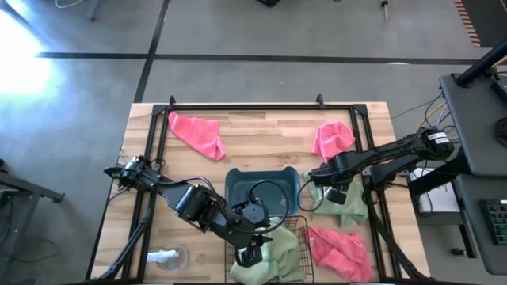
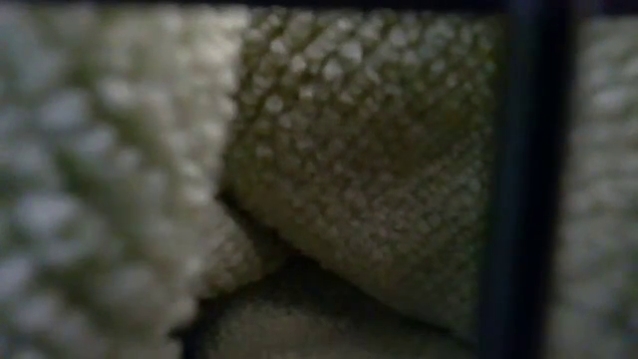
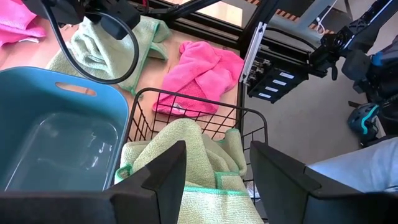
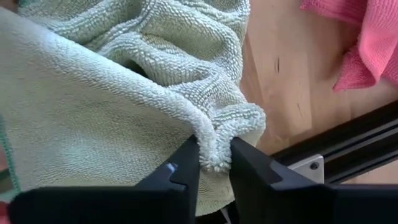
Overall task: Sort microfiber towel by color & place in baskets
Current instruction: Put the green microfiber towel into the mesh storage bin
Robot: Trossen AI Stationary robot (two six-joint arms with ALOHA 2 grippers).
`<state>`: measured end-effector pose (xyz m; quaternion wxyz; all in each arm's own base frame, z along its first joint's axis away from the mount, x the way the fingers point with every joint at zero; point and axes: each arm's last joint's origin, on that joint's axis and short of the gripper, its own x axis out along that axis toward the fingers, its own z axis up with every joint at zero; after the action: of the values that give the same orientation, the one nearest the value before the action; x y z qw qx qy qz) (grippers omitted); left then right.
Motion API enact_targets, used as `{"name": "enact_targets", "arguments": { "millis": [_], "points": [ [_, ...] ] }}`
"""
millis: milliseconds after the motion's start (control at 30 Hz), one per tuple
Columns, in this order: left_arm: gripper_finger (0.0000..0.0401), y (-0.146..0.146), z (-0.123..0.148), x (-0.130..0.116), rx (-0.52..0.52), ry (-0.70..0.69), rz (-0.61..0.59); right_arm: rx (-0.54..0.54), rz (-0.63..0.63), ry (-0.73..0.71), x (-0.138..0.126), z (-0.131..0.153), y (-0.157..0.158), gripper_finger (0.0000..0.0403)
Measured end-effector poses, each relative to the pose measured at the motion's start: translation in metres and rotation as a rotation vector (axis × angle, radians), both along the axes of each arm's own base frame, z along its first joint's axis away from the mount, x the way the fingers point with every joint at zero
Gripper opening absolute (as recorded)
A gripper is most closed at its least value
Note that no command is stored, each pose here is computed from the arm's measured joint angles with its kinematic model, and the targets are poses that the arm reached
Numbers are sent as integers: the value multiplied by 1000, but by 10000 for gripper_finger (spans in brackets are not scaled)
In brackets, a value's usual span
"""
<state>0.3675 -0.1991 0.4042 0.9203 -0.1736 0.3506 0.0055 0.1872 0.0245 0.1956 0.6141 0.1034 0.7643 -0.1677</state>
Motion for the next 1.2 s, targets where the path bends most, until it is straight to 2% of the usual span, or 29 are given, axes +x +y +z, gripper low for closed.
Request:
{"name": "enact_targets", "arguments": {
  "millis": [233,400,533,700,900,1200],
  "points": [
    [162,0,0,0,3,5,0,-1,-5,-3,0,0,0,14],
    [162,1,-3,-2,20,36,0,-11,-56,-15,1,3,0,11],
    [162,2,-5,-4,33,57,-1,-7,-65,-88,9,19,1,11],
    [162,5,-9,-9,57,122,12,12,-68,-246,27,57,3,10],
    [162,10,-13,-17,83,214,42,-25,-115,-497,46,119,4,10],
    [162,15,-13,-26,145,278,18,32,-117,-854,53,201,11,12]
  ]
}}
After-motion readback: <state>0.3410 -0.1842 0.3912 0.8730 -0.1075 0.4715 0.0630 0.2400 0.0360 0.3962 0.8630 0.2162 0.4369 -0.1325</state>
